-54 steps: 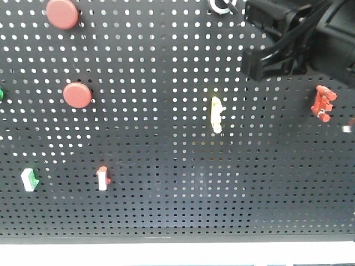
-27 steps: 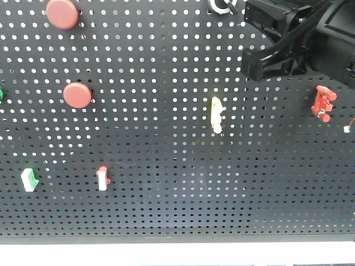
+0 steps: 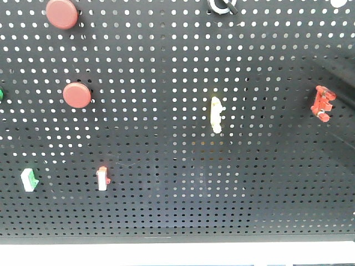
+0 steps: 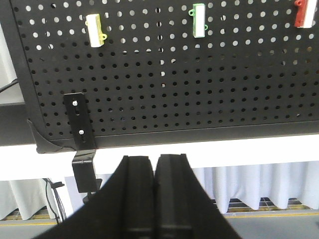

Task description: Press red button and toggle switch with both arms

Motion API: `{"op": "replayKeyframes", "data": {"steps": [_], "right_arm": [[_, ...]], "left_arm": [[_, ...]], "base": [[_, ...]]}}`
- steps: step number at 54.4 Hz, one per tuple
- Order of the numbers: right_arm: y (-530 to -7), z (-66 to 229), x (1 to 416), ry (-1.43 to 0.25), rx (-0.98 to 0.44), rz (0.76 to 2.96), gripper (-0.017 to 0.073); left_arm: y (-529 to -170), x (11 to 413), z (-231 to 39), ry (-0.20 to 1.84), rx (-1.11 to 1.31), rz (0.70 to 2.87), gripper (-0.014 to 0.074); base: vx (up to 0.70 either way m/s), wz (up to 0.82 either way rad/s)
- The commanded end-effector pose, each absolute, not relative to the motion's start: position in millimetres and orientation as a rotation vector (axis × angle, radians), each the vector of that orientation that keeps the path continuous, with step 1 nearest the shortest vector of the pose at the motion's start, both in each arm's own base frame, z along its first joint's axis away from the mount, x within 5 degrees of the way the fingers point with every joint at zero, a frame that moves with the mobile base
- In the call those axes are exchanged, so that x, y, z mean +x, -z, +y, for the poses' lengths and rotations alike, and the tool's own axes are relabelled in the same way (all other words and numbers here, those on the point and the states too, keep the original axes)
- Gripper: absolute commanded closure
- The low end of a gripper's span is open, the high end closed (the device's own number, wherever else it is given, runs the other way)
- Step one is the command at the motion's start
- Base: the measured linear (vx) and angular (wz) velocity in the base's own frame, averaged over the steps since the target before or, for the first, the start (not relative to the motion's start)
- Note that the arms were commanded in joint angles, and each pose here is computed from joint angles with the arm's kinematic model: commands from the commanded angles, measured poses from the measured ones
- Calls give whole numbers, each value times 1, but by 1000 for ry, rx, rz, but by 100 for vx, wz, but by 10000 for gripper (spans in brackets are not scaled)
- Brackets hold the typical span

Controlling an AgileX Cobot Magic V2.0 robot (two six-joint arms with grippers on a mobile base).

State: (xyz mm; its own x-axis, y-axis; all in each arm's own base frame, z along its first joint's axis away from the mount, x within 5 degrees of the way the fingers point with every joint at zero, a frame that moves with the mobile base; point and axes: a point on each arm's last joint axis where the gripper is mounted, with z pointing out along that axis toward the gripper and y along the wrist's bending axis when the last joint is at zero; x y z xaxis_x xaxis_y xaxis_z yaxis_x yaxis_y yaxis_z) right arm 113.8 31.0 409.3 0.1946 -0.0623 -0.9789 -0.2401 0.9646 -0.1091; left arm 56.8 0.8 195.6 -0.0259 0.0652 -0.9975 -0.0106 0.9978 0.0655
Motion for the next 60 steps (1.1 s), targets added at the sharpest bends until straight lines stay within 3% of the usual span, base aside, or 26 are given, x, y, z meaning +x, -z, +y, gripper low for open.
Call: {"op": "replayKeyframes", "data": {"steps": [1, 10, 20, 60], "right_arm": [[-378, 12, 85, -39, -155, 1322, 559], [-285, 0, 57, 49, -49, 1398, 559], [-202, -2, 56, 63, -12, 1490, 559], [-197, -2, 56, 57, 6, 1557, 559]], "left_arm": [[-200, 56, 1, -53, 32, 1515, 591], [-200, 56, 1, -53, 32, 1515, 591], [-200, 56, 1, -54, 33, 1515, 591], [-199, 56, 1, -54, 33, 1522, 591]], "base": [[0, 0], [0, 0], [0, 0], [0, 0]]}}
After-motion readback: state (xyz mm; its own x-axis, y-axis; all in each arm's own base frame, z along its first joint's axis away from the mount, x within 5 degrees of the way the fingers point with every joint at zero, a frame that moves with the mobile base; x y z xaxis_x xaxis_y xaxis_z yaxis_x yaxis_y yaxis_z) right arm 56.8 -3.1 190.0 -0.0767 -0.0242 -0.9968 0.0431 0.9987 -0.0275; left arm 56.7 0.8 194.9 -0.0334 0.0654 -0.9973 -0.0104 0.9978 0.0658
